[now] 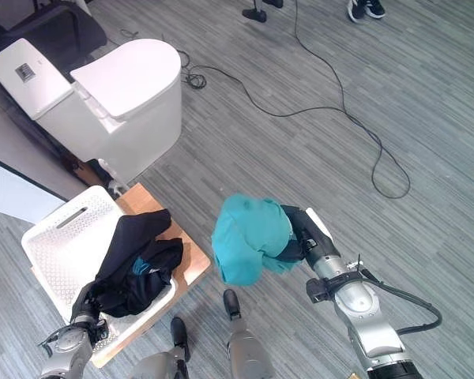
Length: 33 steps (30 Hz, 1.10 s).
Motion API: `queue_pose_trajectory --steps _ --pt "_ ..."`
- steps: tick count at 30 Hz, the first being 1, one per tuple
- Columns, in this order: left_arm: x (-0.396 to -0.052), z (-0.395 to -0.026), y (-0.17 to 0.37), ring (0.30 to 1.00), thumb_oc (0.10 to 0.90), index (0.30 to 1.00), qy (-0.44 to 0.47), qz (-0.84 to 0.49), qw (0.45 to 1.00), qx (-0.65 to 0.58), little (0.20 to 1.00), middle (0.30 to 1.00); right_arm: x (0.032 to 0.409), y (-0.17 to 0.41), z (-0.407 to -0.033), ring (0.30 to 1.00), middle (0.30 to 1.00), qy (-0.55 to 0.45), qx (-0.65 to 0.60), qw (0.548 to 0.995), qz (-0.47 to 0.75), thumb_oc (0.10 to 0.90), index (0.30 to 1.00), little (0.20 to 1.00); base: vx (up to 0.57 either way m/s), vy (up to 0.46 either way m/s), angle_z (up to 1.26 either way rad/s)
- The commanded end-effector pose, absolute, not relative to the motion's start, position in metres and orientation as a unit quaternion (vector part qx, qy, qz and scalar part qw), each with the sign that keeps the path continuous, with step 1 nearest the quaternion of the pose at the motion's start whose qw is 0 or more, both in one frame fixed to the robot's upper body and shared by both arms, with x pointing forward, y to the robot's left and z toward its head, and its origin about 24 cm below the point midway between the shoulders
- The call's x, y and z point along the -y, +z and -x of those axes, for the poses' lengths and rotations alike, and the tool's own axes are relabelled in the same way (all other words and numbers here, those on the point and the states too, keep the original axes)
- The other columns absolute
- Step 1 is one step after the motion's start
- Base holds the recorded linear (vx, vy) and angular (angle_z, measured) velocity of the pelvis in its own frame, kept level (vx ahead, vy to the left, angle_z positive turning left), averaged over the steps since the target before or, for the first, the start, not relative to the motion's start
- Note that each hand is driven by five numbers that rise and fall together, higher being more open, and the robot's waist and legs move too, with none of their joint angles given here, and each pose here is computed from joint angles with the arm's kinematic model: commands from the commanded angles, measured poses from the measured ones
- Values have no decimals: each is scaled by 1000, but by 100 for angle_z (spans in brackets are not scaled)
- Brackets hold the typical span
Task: Pick up bed clothes into laundry basket.
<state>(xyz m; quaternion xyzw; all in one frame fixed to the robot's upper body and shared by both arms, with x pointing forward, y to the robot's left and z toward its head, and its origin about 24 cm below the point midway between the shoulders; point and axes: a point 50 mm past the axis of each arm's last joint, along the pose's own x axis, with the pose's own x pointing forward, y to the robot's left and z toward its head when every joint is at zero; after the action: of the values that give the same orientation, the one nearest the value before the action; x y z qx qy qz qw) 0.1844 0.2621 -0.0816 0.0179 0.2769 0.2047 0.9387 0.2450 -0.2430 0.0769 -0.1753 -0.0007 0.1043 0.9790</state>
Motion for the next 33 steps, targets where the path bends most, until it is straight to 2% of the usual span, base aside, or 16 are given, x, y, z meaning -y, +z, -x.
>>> queue_pose_trajectory --steps 1,3,8,9,10,15,21,33 --pt "-315 -186 -42 300 400 300 277 -79 938 -192 300 300 227 119 -253 300 300 106 129 973 158 400 300 300 0 0 0" --pt "-336 -182 -29 300 400 300 328 -81 926 -167 300 300 229 118 -253 300 300 101 127 973 162 400 300 300 0 0 0" --pt "-365 -177 -1 300 400 300 387 -124 905 -123 300 300 231 119 -253 300 300 96 127 974 164 400 300 300 9 16 -10" --pt "-366 -178 0 756 704 756 389 -122 905 -120 756 756 231 119 -254 300 300 98 126 974 164 400 300 300 4 11 -9" --pt "-366 -179 1 900 800 900 390 -115 906 -115 900 900 230 119 -254 300 300 100 126 973 164 400 300 300 6 10 -5" --pt "-357 -191 15 900 800 900 374 -72 923 -60 900 900 227 121 -255 300 300 107 129 972 163 400 300 300 0 0 0" --pt "-343 -215 45 900 800 900 312 -101 945 3 900 900 229 126 -257 300 300 107 137 971 164 400 300 300 0 0 0" --pt "-333 -231 118 900 800 900 275 -153 937 155 900 900 238 129 -254 300 300 92 138 972 165 400 300 300 0 0 0"
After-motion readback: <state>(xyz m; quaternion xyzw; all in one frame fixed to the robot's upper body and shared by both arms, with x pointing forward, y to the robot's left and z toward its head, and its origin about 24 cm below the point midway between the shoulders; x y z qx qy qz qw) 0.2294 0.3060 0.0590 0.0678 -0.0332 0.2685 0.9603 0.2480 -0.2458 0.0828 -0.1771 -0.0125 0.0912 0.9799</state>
